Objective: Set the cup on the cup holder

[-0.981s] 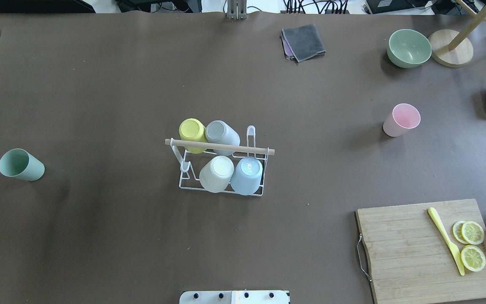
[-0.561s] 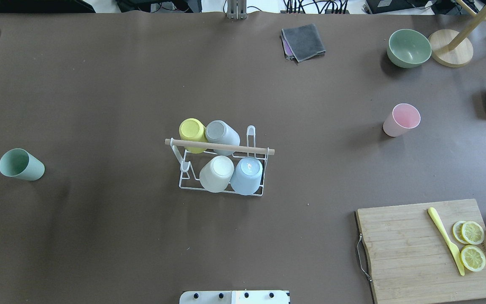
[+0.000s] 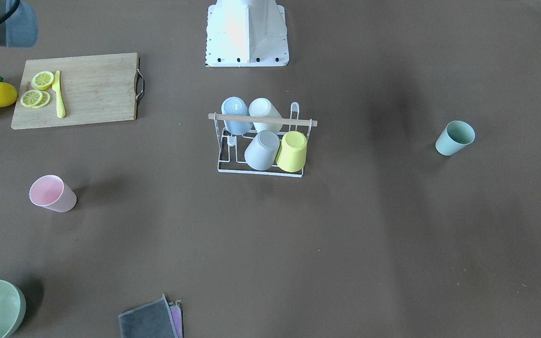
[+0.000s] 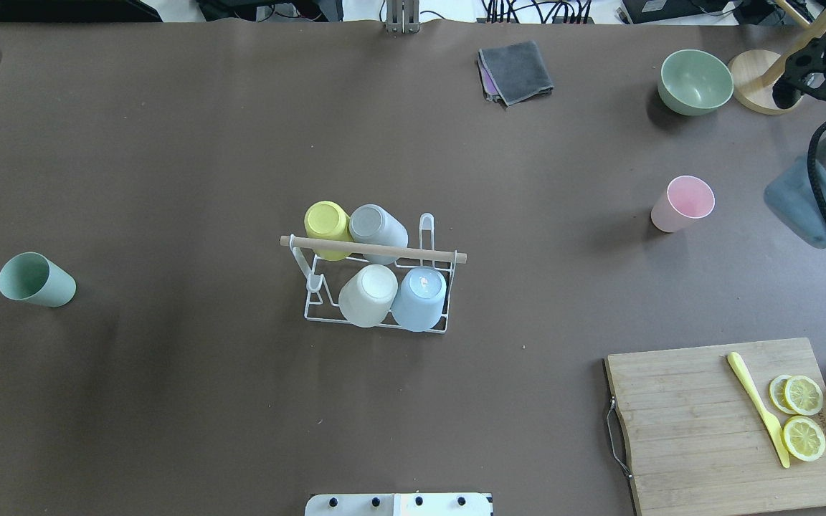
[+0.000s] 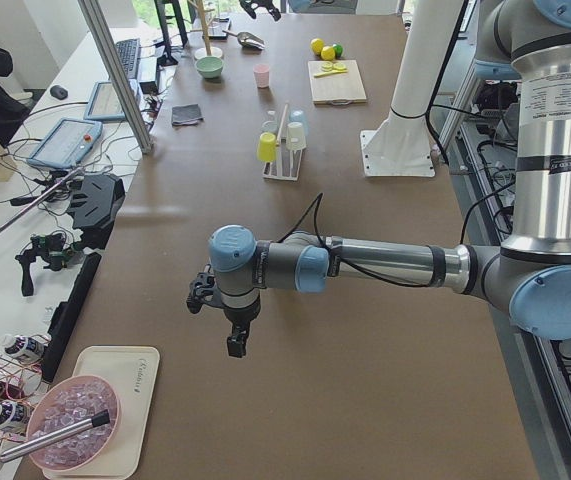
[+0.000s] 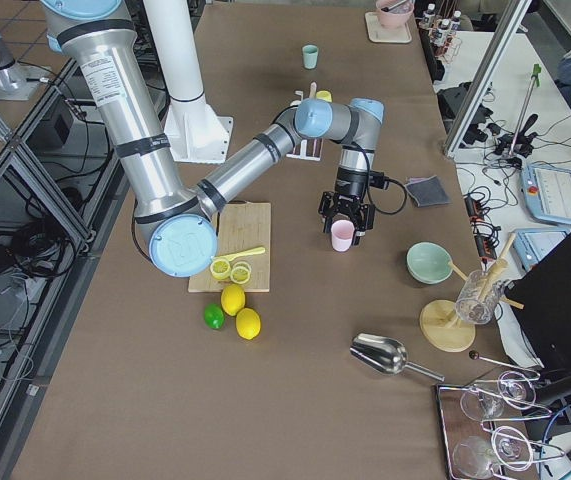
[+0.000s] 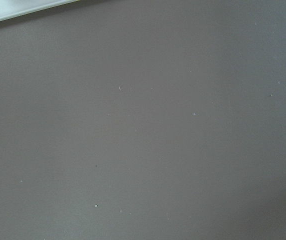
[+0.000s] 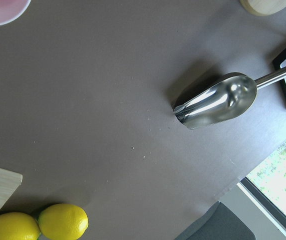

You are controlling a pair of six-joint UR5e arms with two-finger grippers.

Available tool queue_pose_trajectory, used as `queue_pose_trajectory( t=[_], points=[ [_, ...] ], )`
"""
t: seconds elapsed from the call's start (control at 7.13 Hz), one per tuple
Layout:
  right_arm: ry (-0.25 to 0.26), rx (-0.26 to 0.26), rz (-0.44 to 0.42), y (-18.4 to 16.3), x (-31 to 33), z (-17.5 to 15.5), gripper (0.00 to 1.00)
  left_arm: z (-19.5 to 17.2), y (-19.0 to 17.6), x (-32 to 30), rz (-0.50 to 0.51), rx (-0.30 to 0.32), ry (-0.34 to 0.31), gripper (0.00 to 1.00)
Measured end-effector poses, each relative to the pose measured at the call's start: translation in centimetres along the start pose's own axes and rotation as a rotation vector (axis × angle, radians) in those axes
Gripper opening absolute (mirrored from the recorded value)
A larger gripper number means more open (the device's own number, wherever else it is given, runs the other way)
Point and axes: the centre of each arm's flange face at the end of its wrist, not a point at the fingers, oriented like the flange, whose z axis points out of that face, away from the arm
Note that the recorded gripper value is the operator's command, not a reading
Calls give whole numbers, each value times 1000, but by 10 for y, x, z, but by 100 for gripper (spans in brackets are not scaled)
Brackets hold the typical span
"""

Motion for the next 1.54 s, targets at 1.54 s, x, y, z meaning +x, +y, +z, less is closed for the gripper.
queue_pose_trajectory(
  t=[1.54],
  points=[
    [147,-232,-609,-169,-98,-71,100,30,-189,196,56,-389,-31,98]
  ],
)
